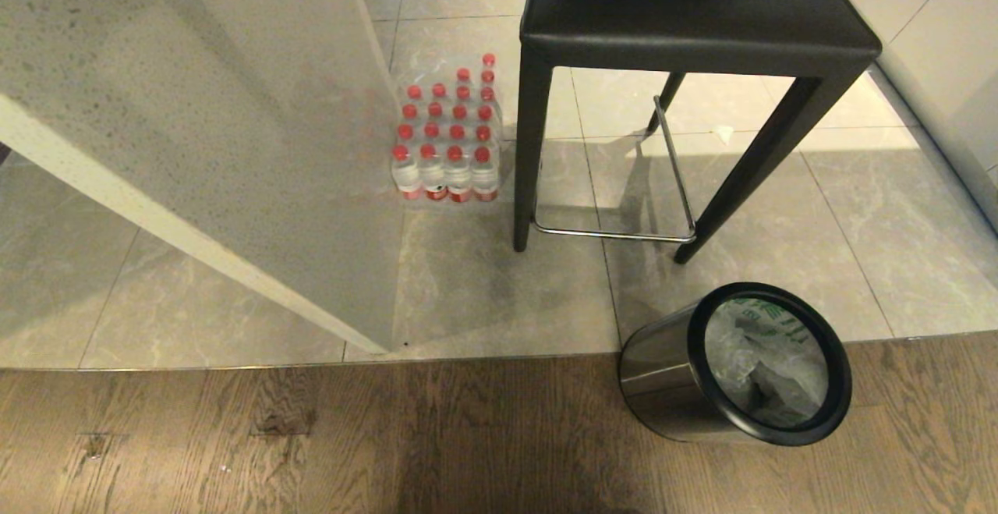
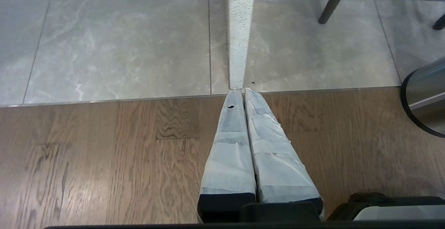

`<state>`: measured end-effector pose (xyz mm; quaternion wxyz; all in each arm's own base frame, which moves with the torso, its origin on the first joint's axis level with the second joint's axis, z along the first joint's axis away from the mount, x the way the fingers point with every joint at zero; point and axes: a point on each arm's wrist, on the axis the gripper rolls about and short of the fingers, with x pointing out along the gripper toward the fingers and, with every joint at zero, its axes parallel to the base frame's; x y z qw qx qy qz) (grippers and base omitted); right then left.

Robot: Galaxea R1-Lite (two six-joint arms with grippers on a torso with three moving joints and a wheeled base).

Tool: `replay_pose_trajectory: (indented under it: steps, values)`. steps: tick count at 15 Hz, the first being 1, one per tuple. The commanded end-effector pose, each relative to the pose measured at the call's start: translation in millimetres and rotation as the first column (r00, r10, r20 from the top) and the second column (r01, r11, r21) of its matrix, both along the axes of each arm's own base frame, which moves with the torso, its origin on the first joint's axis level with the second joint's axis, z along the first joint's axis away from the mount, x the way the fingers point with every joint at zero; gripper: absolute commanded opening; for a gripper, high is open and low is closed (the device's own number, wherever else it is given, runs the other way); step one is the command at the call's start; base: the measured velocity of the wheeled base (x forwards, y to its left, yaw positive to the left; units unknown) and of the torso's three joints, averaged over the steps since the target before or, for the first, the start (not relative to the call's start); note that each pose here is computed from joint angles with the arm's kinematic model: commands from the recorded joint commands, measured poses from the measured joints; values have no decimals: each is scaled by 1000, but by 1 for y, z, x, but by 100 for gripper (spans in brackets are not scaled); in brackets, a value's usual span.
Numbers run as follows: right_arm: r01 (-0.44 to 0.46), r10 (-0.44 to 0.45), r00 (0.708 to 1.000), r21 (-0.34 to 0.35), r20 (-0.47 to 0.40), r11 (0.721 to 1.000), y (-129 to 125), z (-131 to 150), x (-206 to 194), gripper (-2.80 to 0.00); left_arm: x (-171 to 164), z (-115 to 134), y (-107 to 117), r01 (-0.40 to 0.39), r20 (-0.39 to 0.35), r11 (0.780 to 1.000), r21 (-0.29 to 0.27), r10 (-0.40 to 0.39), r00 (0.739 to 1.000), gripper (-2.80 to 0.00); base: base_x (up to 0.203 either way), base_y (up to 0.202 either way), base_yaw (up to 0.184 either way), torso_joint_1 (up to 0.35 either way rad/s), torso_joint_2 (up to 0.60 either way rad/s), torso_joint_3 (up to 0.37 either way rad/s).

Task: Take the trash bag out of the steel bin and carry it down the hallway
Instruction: Place the outer trash can on the ground

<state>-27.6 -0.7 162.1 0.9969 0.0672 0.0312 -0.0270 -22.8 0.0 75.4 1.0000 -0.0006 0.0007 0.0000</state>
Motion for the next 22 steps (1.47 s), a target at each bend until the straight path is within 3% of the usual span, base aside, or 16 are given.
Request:
replay_pose_trajectory:
  steps: [1, 2, 4, 6, 8, 10, 11, 12, 13, 15, 20, 22]
  values:
    - [34, -18, 953, 46, -301, 998, -1, 37, 49, -280, 0, 0, 0, 0, 1, 1000, 0, 0, 1000, -280, 0, 0, 0, 0, 0, 0]
    - [66, -42, 913, 46, -406, 997, -1, 38, 67, -280, 0, 0, 0, 0, 1, 1000, 0, 0, 1000, -280, 0, 0, 0, 0, 0, 0]
    - [174, -158, 792, -29, -590, 984, -4, 32, 105, -280, 0, 0, 0, 0, 1, 1000, 0, 0, 1000, -280, 0, 0, 0, 0, 0, 0]
    - [233, -241, 677, -108, -696, 967, -6, 21, 139, -280, 0, 0, 0, 0, 1, 1000, 0, 0, 1000, -280, 0, 0, 0, 0, 0, 0]
    - [247, -272, 589, -151, -761, 957, -7, 5, 170, -280, 0, 0, 0, 0, 1, 1000, 0, 0, 1000, -280, 0, 0, 0, 0, 0, 0]
    - [254, -267, 537, -149, -800, 956, -8, -13, 201, -280, 0, 0, 0, 0, 1, 1000, 0, 0, 1000, -280, 0, 0, 0, 0, 0, 0]
    - [257, -259, 534, -137, -805, 957, -8, -23, 217, -280, 0, 0, 0, 0, 1, 1000, 0, 0, 1000, -280, 0, 0, 0, 0, 0, 0]
    - [257, -247, 541, -122, -804, 959, -8, -31, 232, 0, 0, 0, 0, 0, 1, 1000, 0, 0, 1000, -280, 0, 0, 0, 0, 0, 0]
    - [256, -239, 551, -110, -800, 960, -8, -40, 246, 0, 0, 0, 0, 0, 1, 1000, 0, 0, 1000, -280, 0, 0, 0, 0, 0, 0]
    - [239, -226, 606, -96, -763, 966, -7, -52, 271, 0, 0, 0, 0, 0, 1, 1000, 0, 0, 1000, -280, 0, 0, 0, 0, 0, 0]
    - [208, -226, 631, -119, -742, 971, -9, -65, 298, 0, 0, 0, 0, 0, 1, 1000, 0, 0, 1000, -280, 0, 0, 0, 0, 0, 0]
    - [223, -232, 674, -106, -701, 969, -12, -70, 315, 0, 0, 0, 0, 0, 1, 1000, 0, 0, 1000, -280, 0, 0, 0, 0, 0, 0]
